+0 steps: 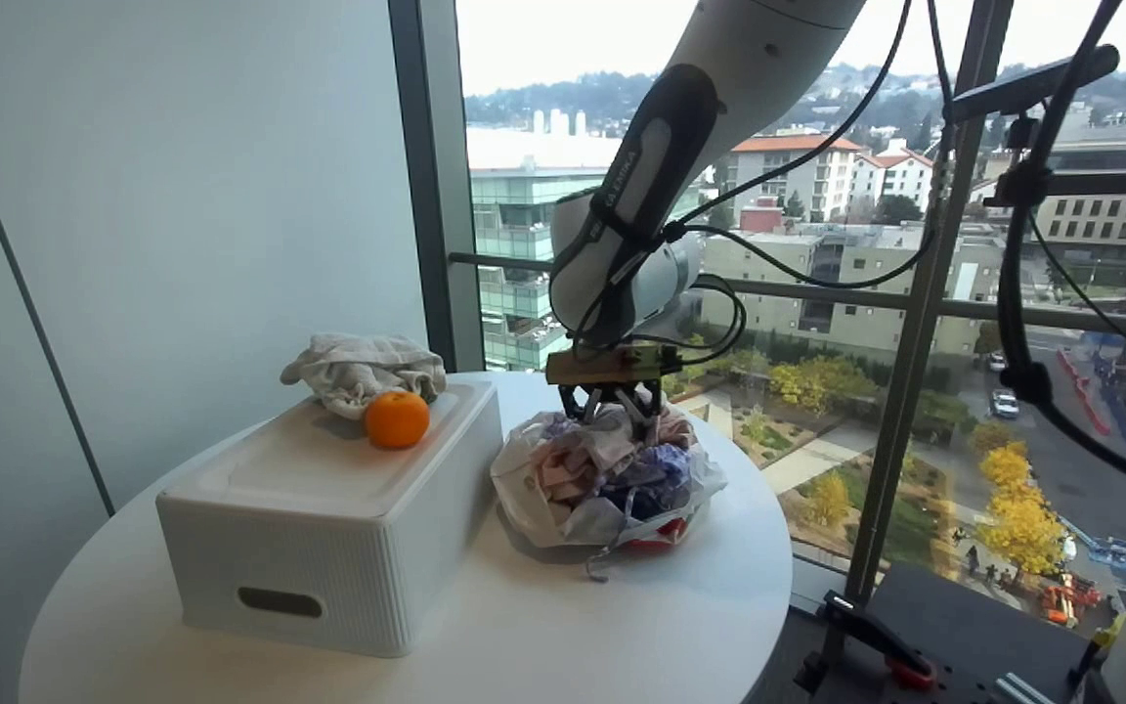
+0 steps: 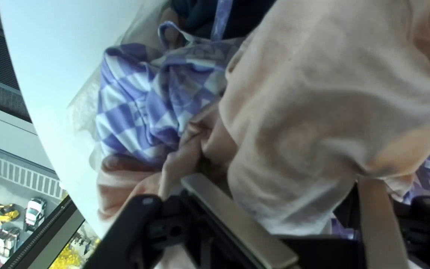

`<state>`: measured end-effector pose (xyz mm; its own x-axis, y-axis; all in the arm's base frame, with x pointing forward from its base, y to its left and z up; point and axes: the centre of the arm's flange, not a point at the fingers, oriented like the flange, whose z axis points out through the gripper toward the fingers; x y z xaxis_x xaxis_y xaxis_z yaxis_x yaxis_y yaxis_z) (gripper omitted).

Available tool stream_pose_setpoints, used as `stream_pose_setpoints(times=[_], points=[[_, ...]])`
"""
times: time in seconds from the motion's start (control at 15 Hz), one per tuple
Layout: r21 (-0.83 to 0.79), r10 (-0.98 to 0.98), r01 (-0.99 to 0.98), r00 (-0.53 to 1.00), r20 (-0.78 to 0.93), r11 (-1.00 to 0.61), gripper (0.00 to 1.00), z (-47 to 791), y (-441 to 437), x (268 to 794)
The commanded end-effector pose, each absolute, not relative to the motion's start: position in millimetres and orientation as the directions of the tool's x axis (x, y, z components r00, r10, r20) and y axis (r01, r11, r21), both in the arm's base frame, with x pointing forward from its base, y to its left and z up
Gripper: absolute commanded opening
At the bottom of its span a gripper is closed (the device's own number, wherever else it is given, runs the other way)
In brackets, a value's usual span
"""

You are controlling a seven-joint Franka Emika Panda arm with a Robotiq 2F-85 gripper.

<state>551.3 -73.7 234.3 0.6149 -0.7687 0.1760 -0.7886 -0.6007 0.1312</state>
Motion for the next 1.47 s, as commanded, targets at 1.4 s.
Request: stream_pose_setpoints(times=[1.4], points=[[0.211, -0.077, -0.144, 0.952, 0.295, -0.967, 1.0, 257, 65, 579]])
